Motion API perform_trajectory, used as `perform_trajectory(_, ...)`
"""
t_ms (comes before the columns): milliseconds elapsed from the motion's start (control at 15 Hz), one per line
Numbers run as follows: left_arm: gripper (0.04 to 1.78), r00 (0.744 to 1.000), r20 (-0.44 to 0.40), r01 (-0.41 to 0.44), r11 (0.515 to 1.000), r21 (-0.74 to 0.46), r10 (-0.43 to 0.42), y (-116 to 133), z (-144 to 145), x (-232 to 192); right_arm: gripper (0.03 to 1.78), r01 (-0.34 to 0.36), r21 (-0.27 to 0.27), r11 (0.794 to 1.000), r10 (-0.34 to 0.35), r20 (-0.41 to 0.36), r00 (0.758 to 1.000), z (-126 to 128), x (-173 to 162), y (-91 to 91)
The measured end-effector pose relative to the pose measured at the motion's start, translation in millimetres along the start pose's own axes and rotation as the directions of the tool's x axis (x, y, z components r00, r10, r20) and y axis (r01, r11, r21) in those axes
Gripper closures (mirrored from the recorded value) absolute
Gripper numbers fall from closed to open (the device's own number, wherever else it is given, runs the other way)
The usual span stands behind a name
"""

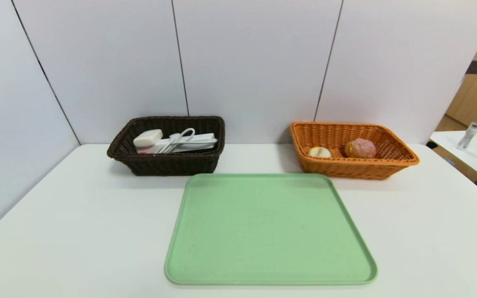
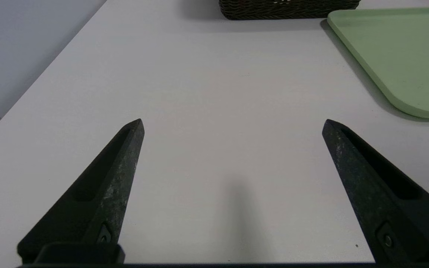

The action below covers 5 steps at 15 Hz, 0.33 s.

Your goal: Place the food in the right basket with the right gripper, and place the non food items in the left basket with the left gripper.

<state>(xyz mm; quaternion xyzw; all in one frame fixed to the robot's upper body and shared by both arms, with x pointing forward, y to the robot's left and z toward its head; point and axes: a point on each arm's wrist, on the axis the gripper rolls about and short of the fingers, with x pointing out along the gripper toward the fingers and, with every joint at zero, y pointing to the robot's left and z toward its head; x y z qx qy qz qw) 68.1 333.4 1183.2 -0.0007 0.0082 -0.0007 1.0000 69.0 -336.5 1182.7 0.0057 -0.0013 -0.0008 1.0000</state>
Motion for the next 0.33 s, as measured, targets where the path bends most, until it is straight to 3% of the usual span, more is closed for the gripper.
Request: perform_trajectory(333, 0.13, 1.000, 0.000, 0.000, 1.000, 0.000, 0.000, 0.0, 0.0, 0.0, 0.12, 0.000, -0.003, 1.000, 0.000, -0.013, 1.000, -0.5, -0.4, 0.0)
